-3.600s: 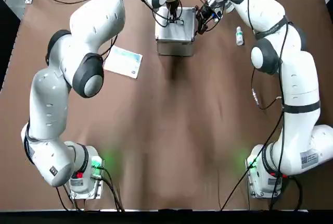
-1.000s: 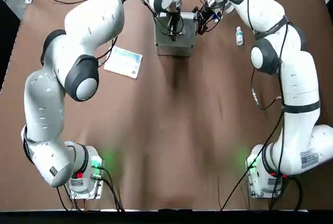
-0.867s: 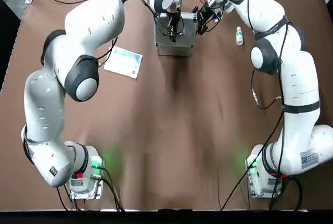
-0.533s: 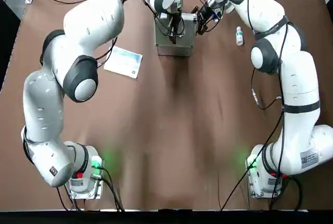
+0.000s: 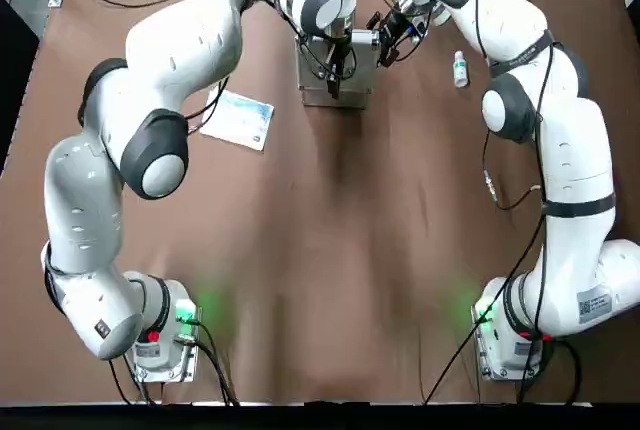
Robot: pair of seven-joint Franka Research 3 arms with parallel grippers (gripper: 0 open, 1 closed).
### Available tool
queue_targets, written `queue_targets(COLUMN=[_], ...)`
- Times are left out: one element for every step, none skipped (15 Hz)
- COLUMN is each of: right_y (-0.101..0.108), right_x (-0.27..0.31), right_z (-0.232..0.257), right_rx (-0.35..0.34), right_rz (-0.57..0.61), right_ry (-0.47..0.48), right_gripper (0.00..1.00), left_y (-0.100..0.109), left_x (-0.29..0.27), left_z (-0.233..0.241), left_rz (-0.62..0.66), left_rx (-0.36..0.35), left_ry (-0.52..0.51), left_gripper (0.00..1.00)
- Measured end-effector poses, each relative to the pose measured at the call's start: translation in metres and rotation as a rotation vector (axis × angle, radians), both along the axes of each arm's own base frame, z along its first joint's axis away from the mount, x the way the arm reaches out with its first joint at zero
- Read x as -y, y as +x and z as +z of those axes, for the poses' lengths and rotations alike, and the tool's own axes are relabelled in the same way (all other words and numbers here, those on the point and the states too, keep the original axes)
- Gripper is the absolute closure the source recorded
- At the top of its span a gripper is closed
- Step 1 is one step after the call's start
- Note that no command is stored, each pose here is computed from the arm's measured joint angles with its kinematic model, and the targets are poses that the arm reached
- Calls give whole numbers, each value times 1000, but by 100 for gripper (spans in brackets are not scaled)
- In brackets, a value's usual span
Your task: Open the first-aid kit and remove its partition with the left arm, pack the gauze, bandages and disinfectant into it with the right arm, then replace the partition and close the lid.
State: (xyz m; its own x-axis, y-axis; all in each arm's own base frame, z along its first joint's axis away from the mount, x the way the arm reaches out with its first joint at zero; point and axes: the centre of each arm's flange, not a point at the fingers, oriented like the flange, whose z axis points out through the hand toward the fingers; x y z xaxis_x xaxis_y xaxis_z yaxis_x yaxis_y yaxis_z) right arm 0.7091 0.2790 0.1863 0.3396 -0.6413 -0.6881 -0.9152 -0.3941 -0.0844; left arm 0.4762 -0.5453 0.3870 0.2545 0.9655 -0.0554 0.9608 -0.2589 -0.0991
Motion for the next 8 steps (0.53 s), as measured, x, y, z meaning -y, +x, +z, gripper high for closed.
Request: queue_targets(right_y=[0,0,0,0,0,0,0,0], right_x=[0,0,0,0,0,0,0,0], right_z=[0,0,0,0,0,0,0,0], right_rx=[0,0,0,0,0,0,0,0], right_rz=[0,0,0,0,0,0,0,0], right_ry=[0,0,0,0,0,0,0,0], right_gripper=[15,15,15,15,15,15,15,15], left_y=[-1,-2,-3,-4,-6,-12,-14,-15], left_x=[1,1,2,2,4,7,9,10], left_z=[-1,-2,-2,-3,-4,-6,-7,-7], left_rz=[-2,-3,-5,-7,-10,-19,-22,-24], left_rx=[-2,-3,-3,-5,-6,-8,-10,-10], left_ry=[2,3,4,5,6,9,10,11], left_gripper=[41,39,38,32,24,21,15,14])
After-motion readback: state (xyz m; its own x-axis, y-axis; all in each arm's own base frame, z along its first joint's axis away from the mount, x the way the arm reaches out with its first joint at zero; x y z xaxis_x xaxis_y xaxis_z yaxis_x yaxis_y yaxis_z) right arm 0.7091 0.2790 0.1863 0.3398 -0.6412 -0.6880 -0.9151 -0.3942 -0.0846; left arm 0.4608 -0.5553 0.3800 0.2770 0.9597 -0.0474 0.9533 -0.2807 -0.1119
